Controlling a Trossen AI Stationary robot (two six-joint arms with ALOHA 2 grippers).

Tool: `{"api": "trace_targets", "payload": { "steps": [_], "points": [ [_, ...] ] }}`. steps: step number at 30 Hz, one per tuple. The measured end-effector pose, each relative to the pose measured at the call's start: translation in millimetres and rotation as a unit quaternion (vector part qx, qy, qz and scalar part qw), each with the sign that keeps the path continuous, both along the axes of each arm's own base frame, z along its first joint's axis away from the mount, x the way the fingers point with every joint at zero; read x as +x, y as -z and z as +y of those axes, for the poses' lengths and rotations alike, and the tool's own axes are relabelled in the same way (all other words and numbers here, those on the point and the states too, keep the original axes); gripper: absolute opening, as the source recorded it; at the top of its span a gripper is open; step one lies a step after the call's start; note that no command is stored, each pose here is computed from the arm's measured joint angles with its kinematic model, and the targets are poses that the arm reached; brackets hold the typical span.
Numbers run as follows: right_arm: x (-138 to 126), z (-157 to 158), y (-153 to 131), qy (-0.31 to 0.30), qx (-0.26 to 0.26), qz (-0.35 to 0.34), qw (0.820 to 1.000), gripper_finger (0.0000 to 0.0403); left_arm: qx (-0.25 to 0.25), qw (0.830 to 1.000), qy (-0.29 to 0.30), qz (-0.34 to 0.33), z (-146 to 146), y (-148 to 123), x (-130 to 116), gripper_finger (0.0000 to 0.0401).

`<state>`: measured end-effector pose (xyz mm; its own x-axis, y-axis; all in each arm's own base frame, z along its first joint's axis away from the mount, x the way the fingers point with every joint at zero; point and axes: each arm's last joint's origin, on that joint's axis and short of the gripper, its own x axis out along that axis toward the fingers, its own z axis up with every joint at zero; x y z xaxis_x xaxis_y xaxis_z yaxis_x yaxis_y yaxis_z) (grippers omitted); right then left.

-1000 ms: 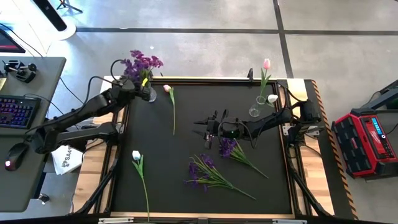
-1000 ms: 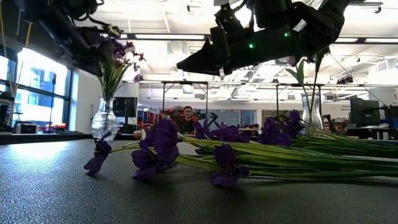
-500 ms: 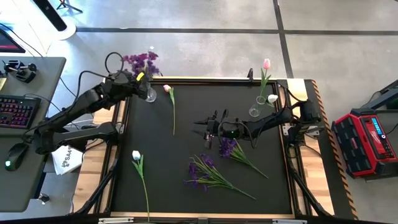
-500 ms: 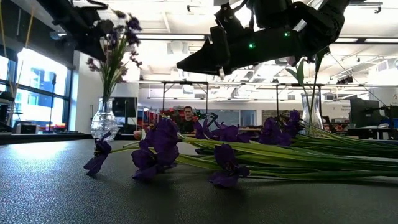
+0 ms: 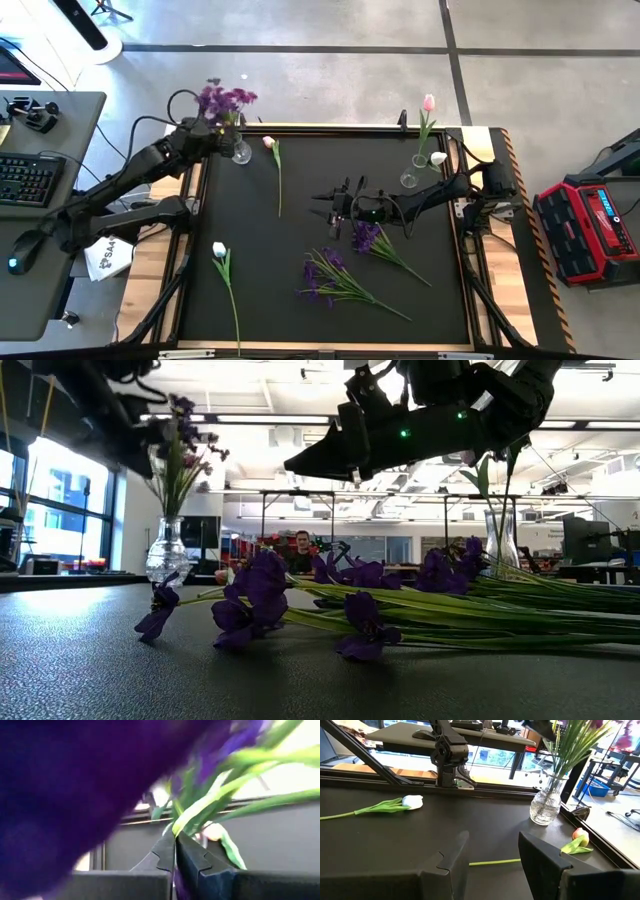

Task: Sort flowers into vase by color
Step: Put the top left purple flower into the left transparent vase

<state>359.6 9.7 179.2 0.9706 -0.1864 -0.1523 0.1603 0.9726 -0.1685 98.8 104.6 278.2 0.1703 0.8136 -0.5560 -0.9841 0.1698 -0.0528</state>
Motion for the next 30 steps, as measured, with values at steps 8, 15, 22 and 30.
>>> {"api": "trace_targets", "payload": {
  "steps": [8, 15, 22, 30],
  "points": [
    [0.0, 0.0, 0.1, 0.000, -0.002, 0.001, 1.000, 0.0154, -0.013, 0.999, -0.026, -0.017, 2.8, 12.5, -2.7, 0.0010],
    [0.0, 0.0, 0.2, 0.000, -0.002, 0.001, 1.000, 0.0154, -0.045, 0.999, -0.005, 0.003, -5.9, -2.4, -10.4, 0.0070],
    [0.1, 0.0, -0.5, 0.000, 0.000, -0.002, 1.000, 0.0154, -0.034, 0.999, 0.007, 0.018, -14.3, -40.4, -19.9, 0.0142],
    [0.1, 0.0, -0.5, 0.000, 0.000, -0.002, 1.000, 0.0154, -0.006, 0.998, 0.056, -0.009, -22.2, -77.9, -25.5, 0.0179]
  ]
}}
